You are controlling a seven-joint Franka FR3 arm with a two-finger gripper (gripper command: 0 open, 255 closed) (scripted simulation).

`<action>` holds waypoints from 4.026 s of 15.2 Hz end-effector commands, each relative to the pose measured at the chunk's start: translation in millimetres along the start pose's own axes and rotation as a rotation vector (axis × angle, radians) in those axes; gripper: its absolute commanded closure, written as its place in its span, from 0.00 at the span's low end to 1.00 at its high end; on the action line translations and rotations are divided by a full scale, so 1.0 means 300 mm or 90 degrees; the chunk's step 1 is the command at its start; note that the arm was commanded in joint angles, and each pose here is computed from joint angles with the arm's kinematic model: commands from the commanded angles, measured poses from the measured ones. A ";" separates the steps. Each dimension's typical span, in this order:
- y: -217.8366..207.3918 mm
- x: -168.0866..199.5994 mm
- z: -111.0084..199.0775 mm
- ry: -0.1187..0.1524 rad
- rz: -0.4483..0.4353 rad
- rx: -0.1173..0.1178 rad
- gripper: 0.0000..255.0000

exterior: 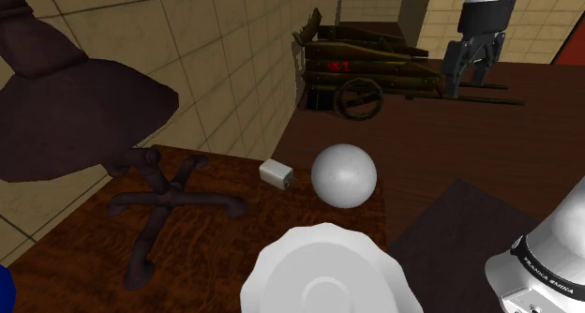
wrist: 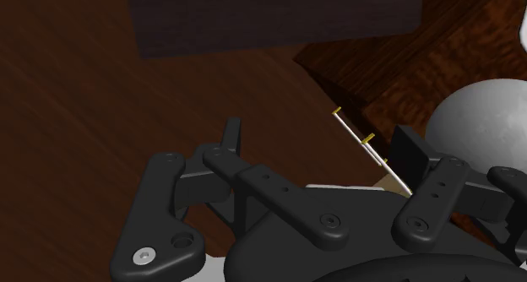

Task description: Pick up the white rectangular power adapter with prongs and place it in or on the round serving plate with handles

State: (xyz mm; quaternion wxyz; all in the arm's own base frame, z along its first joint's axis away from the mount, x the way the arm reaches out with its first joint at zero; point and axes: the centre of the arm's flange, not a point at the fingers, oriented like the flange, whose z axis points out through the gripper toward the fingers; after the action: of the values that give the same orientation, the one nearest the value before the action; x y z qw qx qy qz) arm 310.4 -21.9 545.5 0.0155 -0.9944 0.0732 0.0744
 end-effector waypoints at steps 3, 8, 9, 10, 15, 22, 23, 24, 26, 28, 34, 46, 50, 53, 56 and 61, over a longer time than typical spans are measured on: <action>-0.070 0.039 0.032 0.006 -0.009 -0.002 0.00; -0.249 0.135 0.113 0.021 -0.032 -0.007 0.00; -0.285 0.154 0.129 0.024 -0.037 -0.008 0.00; -0.321 0.172 0.145 0.027 -0.041 -0.009 0.00; -0.502 0.261 0.224 0.042 -0.064 -0.014 0.00; -0.761 0.378 0.335 0.062 -0.096 -0.022 0.00; -0.798 0.394 0.350 0.065 -0.101 -0.023 0.00; -0.836 0.409 0.366 0.068 -0.105 -0.024 0.00; -0.911 0.440 0.397 0.074 -0.114 -0.026 0.00; -0.986 0.470 0.429 0.080 -0.123 -0.028 0.00; -1.215 0.555 0.522 0.098 -0.151 -0.034 0.00; -1.232 0.585 0.663 0.100 -0.153 -0.035 0.00; -1.232 0.585 0.663 0.100 -0.153 -0.035 0.00; -1.232 0.585 0.663 0.100 -0.153 -0.035 1.00; -1.233 0.584 0.662 0.100 -0.153 -0.035 1.00; -1.233 0.582 0.646 0.100 -0.153 -0.035 1.00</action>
State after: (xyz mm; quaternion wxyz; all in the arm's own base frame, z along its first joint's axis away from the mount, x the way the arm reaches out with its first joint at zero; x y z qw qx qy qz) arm 508.2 326.7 333.1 -0.0083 -0.9988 -0.0476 -0.0045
